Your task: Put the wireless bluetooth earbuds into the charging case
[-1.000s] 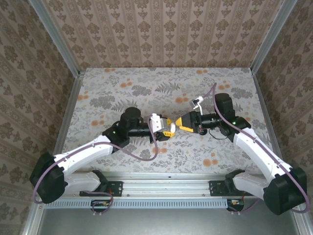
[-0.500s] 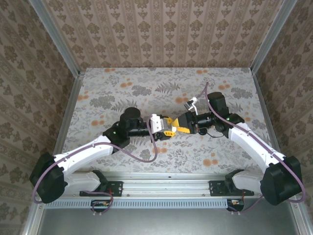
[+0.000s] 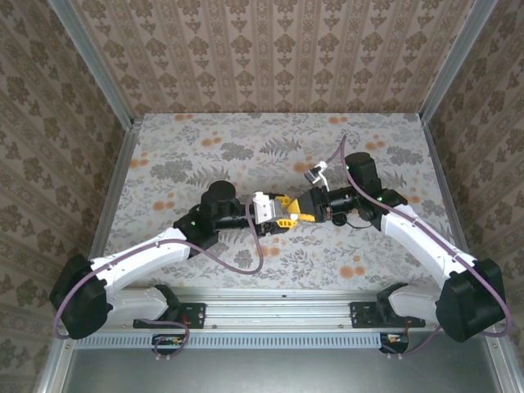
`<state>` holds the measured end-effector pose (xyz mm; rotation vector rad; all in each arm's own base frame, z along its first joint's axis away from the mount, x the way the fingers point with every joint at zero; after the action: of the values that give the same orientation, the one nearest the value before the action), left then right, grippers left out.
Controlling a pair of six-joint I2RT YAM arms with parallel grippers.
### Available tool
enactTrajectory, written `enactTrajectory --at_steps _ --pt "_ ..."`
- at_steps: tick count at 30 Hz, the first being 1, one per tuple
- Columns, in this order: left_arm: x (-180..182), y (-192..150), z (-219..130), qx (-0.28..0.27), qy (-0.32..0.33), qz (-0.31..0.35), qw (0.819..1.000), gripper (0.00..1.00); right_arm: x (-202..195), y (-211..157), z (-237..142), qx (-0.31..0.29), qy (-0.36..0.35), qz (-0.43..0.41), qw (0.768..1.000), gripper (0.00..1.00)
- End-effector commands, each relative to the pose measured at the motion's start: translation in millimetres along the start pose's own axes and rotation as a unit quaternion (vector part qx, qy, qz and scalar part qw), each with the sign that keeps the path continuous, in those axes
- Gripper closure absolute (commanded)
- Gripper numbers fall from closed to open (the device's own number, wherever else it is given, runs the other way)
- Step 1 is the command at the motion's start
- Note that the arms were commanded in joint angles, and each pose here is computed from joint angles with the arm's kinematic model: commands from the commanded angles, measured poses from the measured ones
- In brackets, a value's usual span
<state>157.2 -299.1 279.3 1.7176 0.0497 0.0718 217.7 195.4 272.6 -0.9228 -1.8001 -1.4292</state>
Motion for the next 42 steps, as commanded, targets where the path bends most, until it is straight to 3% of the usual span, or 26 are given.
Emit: enactTrajectory --at_steps 1,5,10,14,19,29,42 --pt "-2.5 11.3 -1.3 -0.028 0.005 0.018 0.999 0.66 9.8 5.8 -0.7 -0.004 0.005 -0.007 1.0 0.44" --pt "7.3 7.9 -1.3 -0.013 0.047 0.005 0.999 0.36 10.2 7.9 -4.1 -0.023 -0.028 -0.001 0.999 0.47" --pt "21.6 0.8 -4.4 0.001 0.118 -0.023 0.993 0.25 -8.0 10.8 -17.5 -0.087 -0.169 0.036 0.981 0.49" --pt "26.6 -8.0 -5.6 0.003 0.147 -0.052 0.988 0.26 -18.8 14.7 -24.5 -0.167 -0.215 0.066 0.96 0.49" --pt "27.9 -15.2 -1.1 0.003 0.149 -0.083 0.985 0.29 -12.7 18.5 -26.4 -0.209 -0.238 0.062 0.946 0.5" --pt "31.7 -9.6 9.6 -0.047 0.133 -0.161 0.977 0.33 -5.0 17.8 -18.4 -0.221 -0.237 0.064 0.944 0.49" --pt "32.0 -4.3 17.4 -0.064 0.116 -0.183 0.974 0.4 -0.9 16.4 -7.7 -0.213 -0.229 0.057 0.948 0.49"
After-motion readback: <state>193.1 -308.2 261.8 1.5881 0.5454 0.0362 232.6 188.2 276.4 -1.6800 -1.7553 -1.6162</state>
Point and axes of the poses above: each hand's point on the last joint's axis, 136 mm out from that joint toward the fingers, its own z axis out along the fingers, its own x axis along the line the jaws close on, y = z × x, the point moved 6 cm from there along -z, back along the fingers, and after that the axes turned 15 degrees about -z, right-handed, at the moved point
